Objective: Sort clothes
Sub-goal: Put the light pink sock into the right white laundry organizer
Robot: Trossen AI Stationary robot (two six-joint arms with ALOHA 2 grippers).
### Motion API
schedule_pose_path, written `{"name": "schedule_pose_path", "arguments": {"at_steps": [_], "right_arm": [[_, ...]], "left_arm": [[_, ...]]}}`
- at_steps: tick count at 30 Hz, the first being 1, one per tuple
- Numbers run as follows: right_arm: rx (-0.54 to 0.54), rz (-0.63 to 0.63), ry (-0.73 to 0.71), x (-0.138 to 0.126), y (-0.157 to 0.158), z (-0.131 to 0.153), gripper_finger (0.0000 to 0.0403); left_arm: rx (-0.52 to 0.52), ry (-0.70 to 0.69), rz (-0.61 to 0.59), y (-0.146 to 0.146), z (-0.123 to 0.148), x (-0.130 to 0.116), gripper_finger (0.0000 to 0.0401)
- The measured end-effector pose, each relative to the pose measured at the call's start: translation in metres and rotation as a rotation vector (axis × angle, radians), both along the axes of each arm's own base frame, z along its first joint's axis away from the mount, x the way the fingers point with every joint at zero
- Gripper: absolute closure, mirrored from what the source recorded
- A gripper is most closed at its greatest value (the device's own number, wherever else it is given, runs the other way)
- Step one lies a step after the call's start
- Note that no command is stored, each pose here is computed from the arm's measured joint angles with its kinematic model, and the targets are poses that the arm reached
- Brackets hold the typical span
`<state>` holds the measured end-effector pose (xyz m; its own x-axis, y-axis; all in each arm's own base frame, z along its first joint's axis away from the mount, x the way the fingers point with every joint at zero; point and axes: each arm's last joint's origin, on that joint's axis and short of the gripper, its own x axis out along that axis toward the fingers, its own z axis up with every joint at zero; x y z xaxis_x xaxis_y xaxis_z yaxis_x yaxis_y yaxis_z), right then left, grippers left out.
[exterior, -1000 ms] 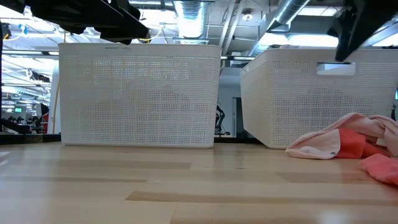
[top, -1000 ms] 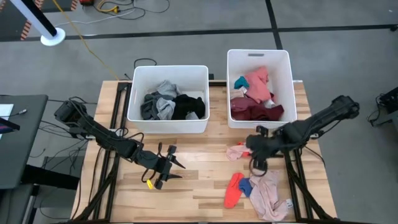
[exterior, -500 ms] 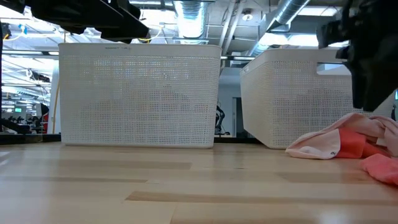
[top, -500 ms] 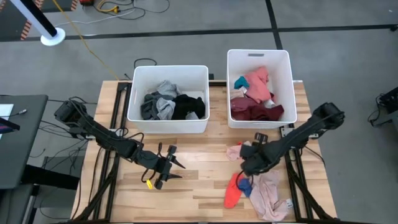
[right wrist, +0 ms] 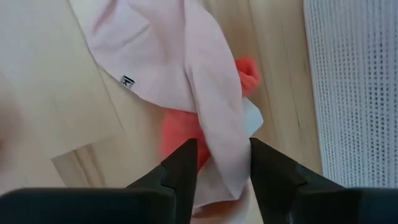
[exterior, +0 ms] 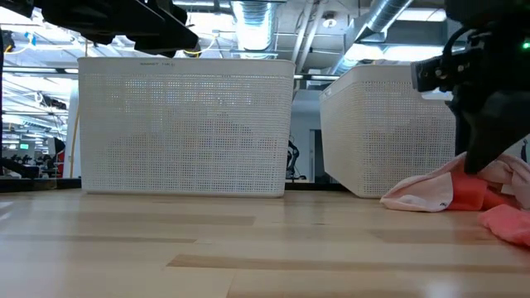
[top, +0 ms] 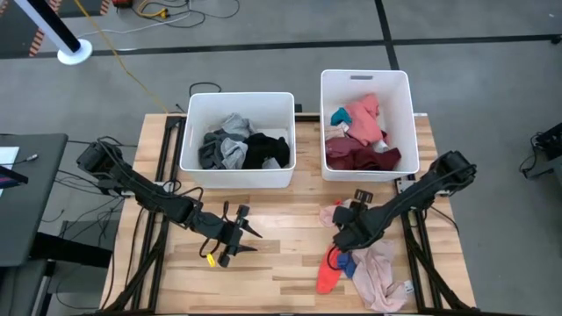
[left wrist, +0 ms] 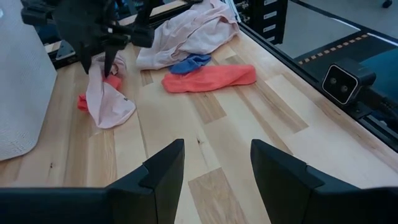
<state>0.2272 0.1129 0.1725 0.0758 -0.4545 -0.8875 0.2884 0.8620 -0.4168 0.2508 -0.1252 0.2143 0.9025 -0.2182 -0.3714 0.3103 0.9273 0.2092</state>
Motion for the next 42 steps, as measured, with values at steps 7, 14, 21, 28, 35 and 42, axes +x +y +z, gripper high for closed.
{"name": "schedule_pose_path", "arguments": {"at_steps": [7, 14, 21, 28, 35, 42], "right_arm": [[-0.011, -0.014, 0.013, -0.001, 0.000, -0.001, 0.0368], [0.018, -0.006, -0.037, 0.003, 0.004, 0.014, 0.0395], [0.022, 0.081, -0.236, 0.011, 0.022, 0.060, 0.0401], [-0.014, 0.163, -0.385, 0.018, 0.037, 0.096, 0.0402], [-0.073, 0.271, -0.500, 0.026, 0.047, 0.124, 0.0402], [-0.099, 0.371, -0.574, 0.036, 0.052, 0.148, 0.0403]], "left_arm": [[-0.003, -0.002, 0.001, 0.000, 0.000, 0.000, 0.0223], [-0.006, -0.014, 0.000, 0.000, 0.001, 0.000, 0.0223], [0.018, -0.136, -0.004, 0.000, 0.012, 0.004, 0.0223], [0.027, -0.333, 0.024, 0.008, 0.031, 0.011, 0.0223], [0.021, -0.445, 0.019, 0.021, 0.044, 0.019, 0.0223], [0.034, -0.414, 0.111, 0.022, 0.047, 0.021, 0.0223]]}}
